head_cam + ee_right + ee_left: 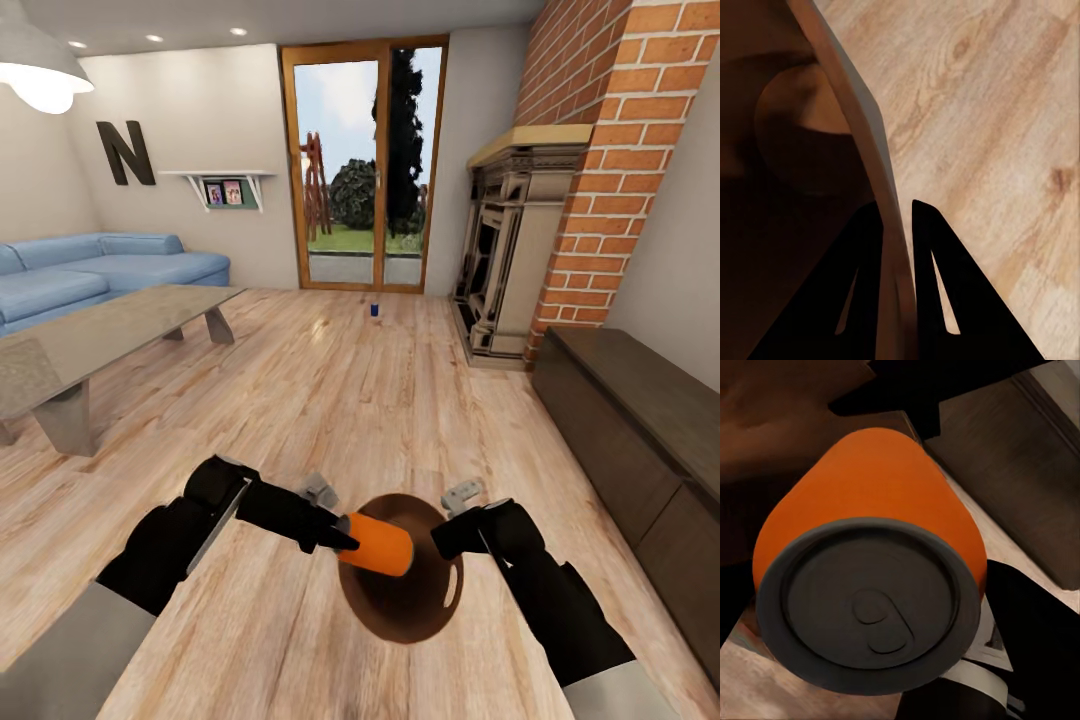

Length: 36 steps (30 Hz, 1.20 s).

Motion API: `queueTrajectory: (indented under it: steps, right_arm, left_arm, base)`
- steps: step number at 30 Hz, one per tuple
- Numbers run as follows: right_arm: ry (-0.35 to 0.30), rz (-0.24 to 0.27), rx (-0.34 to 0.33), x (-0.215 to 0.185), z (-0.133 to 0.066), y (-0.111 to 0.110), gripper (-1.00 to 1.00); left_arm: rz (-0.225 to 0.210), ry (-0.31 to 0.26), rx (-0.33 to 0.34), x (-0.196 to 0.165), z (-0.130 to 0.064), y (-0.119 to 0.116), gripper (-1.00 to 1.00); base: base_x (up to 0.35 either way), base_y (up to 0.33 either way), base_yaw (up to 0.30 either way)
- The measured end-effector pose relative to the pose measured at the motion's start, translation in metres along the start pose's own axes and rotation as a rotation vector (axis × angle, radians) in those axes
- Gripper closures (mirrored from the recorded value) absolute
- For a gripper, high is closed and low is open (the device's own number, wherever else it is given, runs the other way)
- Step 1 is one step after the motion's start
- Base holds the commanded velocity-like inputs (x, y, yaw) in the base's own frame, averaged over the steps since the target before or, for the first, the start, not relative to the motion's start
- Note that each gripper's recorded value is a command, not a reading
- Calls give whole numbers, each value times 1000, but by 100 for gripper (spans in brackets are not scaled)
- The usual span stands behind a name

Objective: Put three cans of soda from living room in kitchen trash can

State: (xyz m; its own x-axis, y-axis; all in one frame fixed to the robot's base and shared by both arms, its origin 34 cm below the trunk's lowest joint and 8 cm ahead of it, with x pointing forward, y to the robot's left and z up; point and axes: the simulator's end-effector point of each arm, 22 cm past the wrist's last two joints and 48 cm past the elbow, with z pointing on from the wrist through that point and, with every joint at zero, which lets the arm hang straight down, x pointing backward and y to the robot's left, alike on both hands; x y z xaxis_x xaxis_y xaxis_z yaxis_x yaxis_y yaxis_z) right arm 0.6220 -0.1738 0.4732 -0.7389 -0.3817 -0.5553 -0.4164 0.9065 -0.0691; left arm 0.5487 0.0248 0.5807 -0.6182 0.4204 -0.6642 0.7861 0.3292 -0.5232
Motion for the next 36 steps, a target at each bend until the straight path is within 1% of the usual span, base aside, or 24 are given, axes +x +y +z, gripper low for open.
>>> queueTrajectory:
  steps: [1,4,11,13,14,16,17,19,21,23,26,29,30,32,36]
  right_arm:
    - [-2,1,-4,-1,0,2,100]
    - [-2,-10,-4,-2,1,7,100]
    - [-3,-28,-15,-5,1,16,100]
    - [-4,-33,-13,-6,1,18,100]
    - [-5,-38,-9,-7,2,19,100]
    - [-5,-44,-3,-8,2,21,100]
    - [-5,-50,4,-9,2,21,100]
    - [-1,-62,22,-9,3,19,100]
    - [21,-71,33,-3,8,21,100]
    - [35,-74,33,1,12,23,100]
    - [39,-81,43,1,13,23,100]
    - [52,-82,40,6,16,24,100]
    - [52,-84,43,6,16,24,100]
    - [48,-102,59,3,16,25,100]
    - [43,-110,74,0,15,24,100]
  left_arm:
    - [5,10,-10,0,8,0,100]
    - [19,41,-45,5,20,3,100]
    - [23,58,-62,6,30,4,100]
    - [26,60,-82,6,33,7,100]
    - [29,62,-107,6,34,12,100]
    - [26,68,-133,8,35,19,100]
    - [8,74,-146,11,38,23,100]
    - [-22,80,-143,16,41,26,100]
    - [-57,99,-157,24,48,32,100]
    - [-58,111,-171,28,50,35,100]
    - [-55,120,-184,30,53,38,100]
    - [-46,140,-202,35,58,40,100]
    - [-44,142,-207,36,58,40,100]
    - [-36,145,-237,34,62,44,100]
    - [-32,145,-254,33,63,46,100]
  base:
    - [0,0,0]
    - [0,0,0]
    - [0,0,0]
    - [0,0,0]
    - [0,0,0]
    - [0,0,0]
    - [0,0,0]
    - [0,0,0]
    - [0,0,0]
    - [0,0,0]
    - [0,0,0]
    - [0,0,0]
    - [0,0,0]
    - [0,0,0]
    - [0,0,0]
